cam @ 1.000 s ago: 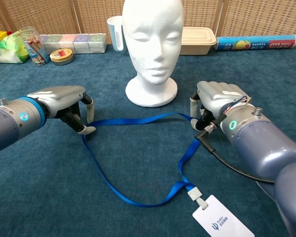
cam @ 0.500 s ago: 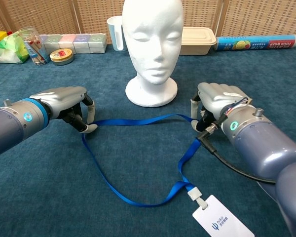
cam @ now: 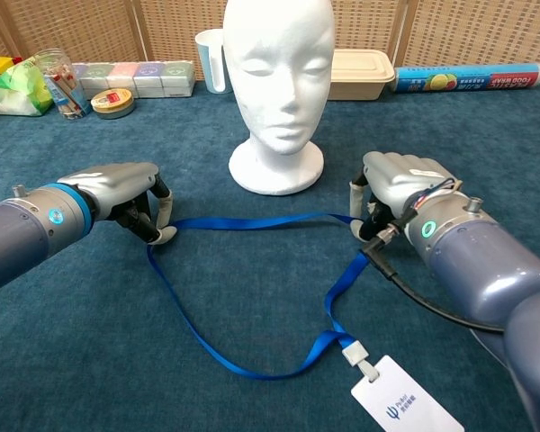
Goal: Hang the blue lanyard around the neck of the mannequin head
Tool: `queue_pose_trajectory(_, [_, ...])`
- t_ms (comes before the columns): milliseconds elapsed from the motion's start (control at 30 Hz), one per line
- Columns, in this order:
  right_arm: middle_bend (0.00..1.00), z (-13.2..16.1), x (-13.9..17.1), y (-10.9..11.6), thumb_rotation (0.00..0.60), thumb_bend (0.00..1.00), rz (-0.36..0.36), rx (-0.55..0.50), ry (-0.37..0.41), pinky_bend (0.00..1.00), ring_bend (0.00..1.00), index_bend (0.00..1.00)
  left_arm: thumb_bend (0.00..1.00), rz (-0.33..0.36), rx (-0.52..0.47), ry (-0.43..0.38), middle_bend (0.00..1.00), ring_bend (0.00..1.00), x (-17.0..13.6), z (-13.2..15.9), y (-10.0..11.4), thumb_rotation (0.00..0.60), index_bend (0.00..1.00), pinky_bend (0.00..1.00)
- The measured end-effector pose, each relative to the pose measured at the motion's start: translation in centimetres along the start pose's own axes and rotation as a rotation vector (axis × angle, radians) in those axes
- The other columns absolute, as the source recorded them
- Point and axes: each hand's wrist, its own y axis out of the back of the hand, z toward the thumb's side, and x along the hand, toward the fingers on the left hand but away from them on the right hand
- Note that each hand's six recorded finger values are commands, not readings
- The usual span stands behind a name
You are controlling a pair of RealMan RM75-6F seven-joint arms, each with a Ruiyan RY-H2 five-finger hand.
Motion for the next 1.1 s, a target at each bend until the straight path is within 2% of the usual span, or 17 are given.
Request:
queue_pose_trajectory(200, [0.87, -0.2, 0.2, 0.6, 0.600, 0.49, -0.013, -0.018, -0.004, 1.00, 1.00, 0.61, 0.42, 0.027, -0.006, -0.002, 1.00, 1.00, -0.2, -0.5, 0.6, 0.509, 0.63, 1.00])
queue_pose_trajectory(367, [0.88, -0.4, 0.6, 1.8, 0.600, 0.48, -0.040, -0.045, -0.006, 1.00, 1.00, 0.61, 0.42, 0.078, -0.026, -0.021, 1.00, 1.00, -0.8, -1.0, 2.0, 0.512, 0.64, 1.00])
queue_pose_trajectory(767, [0.88, -1.9, 2.7, 6.2, 0.600, 0.48, -0.148, -0.117, -0.016, 1.00, 1.00, 0.62, 0.42, 0.195, -0.060, -0.127, 1.00, 1.00, -3.5, -0.5, 5.4, 0.514, 0.64, 1.00])
queue_pose_trajectory(1100, [0.88, -1.5, 4.9, 11.0, 0.600, 0.48, -0.270, -0.187, 0.046, 1.00, 1.00, 0.62, 0.42, 0.341, -0.132, -0.211, 1.00, 1.00, -6.0, 0.4, 10.0, 0.514, 0.64, 1.00])
